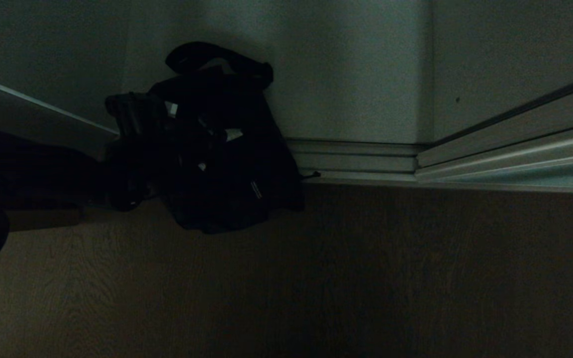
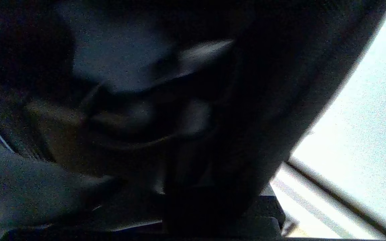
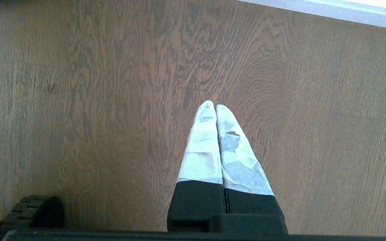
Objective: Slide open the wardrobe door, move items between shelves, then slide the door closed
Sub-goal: Place the bag on the lower shelf
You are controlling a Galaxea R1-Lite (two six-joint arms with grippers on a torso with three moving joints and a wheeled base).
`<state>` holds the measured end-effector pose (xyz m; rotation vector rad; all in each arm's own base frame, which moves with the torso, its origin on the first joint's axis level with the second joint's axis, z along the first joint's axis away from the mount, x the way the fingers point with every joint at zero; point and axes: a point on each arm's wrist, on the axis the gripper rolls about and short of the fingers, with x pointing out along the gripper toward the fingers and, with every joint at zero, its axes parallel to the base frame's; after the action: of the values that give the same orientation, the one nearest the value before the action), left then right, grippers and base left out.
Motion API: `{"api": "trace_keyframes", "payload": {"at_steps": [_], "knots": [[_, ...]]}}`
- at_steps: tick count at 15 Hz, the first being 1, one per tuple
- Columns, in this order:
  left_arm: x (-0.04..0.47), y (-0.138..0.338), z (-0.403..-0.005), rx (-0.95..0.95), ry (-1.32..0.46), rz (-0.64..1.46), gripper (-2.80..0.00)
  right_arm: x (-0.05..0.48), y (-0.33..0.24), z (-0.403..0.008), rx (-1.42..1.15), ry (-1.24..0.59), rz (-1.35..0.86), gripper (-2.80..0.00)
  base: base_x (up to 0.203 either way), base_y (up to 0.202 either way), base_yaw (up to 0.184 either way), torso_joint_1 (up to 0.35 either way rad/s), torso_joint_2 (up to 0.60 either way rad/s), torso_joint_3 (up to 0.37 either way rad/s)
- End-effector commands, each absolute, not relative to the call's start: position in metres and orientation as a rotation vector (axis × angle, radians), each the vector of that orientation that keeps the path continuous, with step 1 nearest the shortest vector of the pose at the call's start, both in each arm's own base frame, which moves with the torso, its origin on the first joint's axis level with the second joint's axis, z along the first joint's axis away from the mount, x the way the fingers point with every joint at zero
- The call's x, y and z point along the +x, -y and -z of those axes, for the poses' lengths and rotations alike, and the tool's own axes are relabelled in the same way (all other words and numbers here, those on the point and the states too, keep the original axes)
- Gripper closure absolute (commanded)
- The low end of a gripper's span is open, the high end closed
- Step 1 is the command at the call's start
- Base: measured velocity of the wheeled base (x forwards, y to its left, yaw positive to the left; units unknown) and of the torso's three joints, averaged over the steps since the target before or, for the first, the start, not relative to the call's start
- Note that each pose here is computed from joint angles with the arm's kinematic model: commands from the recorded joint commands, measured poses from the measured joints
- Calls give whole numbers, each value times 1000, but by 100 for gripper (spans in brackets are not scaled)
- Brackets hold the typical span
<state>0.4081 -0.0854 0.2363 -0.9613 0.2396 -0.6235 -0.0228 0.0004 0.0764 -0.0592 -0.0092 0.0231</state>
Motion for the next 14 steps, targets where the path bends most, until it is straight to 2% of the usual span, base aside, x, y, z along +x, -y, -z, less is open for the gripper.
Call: {"api": "trace_keyframes", "payload": {"at_steps": [1, 7, 11, 14], "knots": [[407, 90, -250, -991, -167, 681, 0, -23, 0, -76, -60, 12, -24, 0, 0, 0, 0, 0, 0, 0], [421, 98, -287, -947, 61, 790, 0, -23, 0, -76, -60, 11, -24, 0, 0, 0, 0, 0, 0, 0], [448, 104, -282, -910, 165, 756, 0, -23, 0, -76, -60, 12, -24, 0, 0, 0, 0, 0, 0, 0], [459, 104, -296, -892, 310, 712, 0, -23, 0, -76, -60, 11, -24, 0, 0, 0, 0, 0, 0, 0]]}}
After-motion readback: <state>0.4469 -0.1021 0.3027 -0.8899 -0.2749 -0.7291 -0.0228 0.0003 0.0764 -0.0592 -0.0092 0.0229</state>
